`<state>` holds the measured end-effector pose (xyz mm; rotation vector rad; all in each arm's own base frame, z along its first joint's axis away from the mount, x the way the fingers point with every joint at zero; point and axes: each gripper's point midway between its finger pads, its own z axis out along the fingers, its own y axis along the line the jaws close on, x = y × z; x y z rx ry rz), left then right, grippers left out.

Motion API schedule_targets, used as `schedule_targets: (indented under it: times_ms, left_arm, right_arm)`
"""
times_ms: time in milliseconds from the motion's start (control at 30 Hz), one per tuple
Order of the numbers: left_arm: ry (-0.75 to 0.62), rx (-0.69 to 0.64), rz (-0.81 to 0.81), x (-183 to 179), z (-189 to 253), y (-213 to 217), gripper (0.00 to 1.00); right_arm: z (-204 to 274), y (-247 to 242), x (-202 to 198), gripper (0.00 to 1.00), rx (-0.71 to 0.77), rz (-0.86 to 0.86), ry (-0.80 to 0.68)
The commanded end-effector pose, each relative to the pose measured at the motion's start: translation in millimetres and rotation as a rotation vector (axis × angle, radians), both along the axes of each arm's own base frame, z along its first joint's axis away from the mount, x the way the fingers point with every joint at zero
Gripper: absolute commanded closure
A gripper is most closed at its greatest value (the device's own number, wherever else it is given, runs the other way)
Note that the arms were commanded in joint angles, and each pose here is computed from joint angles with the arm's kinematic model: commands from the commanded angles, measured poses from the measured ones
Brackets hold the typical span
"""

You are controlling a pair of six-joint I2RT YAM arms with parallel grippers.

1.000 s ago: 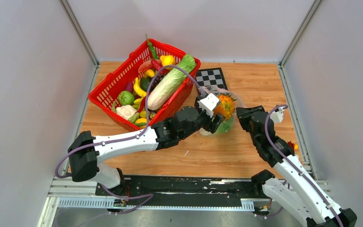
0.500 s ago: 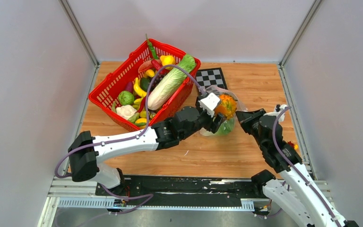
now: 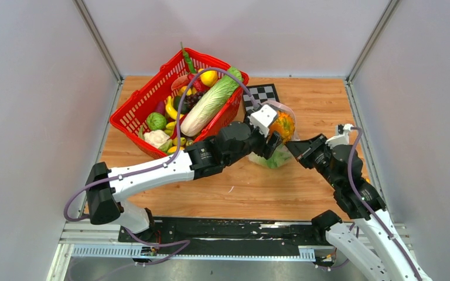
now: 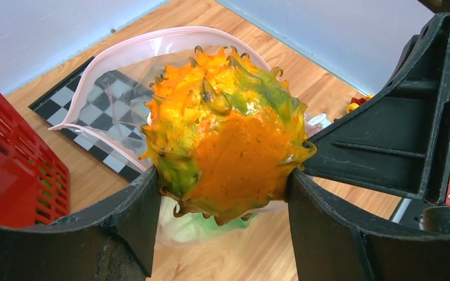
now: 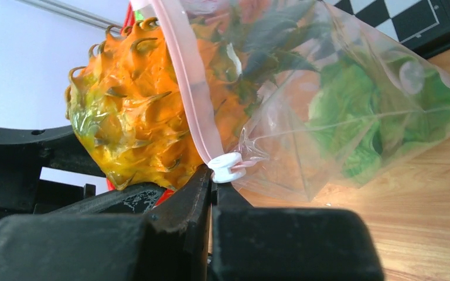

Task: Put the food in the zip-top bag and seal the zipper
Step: Adjust the fake fruit in the zipper food storage bag.

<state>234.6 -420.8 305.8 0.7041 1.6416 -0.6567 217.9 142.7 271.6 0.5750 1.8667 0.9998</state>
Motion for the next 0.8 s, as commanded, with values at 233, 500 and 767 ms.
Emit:
schedule_targets:
  times_ms: [233,500,767]
  left_arm:
    - [0.050,0.094,0.016,3,-8,2,0.96]
    - [0.029,0.064,0.155,26,-12,28,0.91]
    - [0.039,-0.003,-0.232,-14,20,-33,0.56]
  right_arm:
    - [70,3,-21,1.00,0.073,0.078,-0.215]
    - [66,-5,-27,1.00,0.055,0.054,-0.189]
    - [65,5,-25,1.00,0.062,0.102,-0.189]
